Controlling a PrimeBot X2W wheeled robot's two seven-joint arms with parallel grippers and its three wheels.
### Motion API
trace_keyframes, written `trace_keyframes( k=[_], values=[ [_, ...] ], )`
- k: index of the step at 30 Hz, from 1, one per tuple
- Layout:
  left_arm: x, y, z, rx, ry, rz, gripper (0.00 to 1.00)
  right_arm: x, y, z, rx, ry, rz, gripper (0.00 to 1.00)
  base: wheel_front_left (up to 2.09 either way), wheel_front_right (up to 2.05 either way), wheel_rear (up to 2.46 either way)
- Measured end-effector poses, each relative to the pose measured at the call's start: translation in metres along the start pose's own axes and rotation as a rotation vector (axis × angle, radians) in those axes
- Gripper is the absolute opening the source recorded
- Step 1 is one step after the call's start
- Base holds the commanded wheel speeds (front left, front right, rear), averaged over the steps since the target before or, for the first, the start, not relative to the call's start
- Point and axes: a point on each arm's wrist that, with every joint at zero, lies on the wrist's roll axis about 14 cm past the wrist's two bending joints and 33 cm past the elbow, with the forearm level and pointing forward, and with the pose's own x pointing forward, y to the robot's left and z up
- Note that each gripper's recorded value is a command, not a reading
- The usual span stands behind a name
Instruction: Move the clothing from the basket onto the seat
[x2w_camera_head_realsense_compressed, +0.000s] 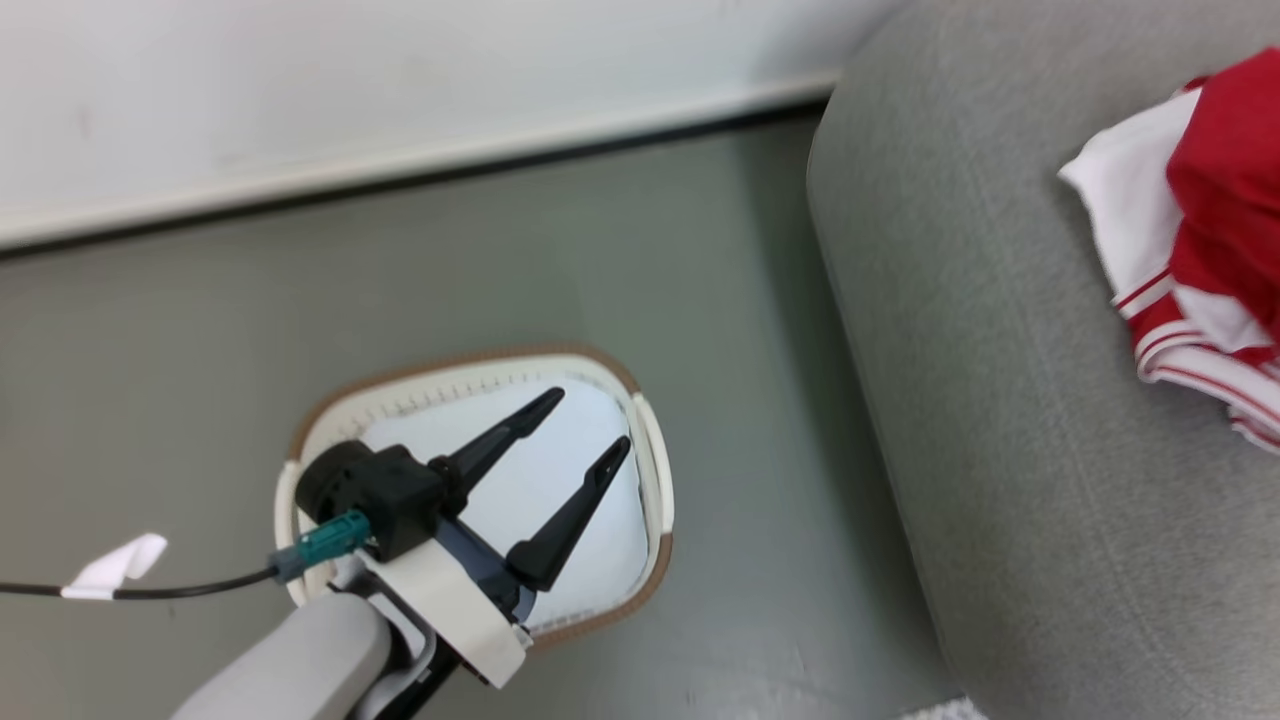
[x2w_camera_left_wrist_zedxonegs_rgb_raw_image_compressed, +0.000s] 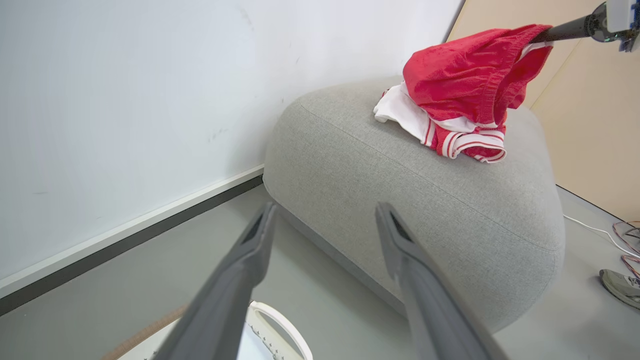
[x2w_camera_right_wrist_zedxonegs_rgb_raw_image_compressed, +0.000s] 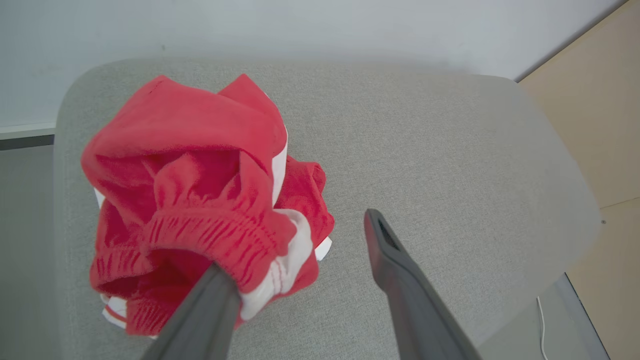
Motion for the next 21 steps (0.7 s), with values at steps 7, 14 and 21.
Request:
trace_keyframes(
  k=[7, 14, 21],
  values=[
    [-0.012, -0.018, 0.036, 0.038, -0.057, 0.047, 1.0, -0.045, -0.016, -0.006, 0.055, 0.028, 0.048, 1.0, 0.0, 0.0, 0.0],
    [-0.026, -0.031, 0.053, 0.069, -0.082, 0.08, 1.0, -0.061, -0.018, -0.051, 0.125, 0.162, 0.095, 1.0, 0.0, 0.0, 0.0],
    [-0.04, -0.034, 0.057, 0.069, -0.09, 0.126, 1.0, -0.067, 0.009, -0.07, 0.141, 0.178, 0.191, 1.0, 0.0, 0.0, 0.0]
  ],
)
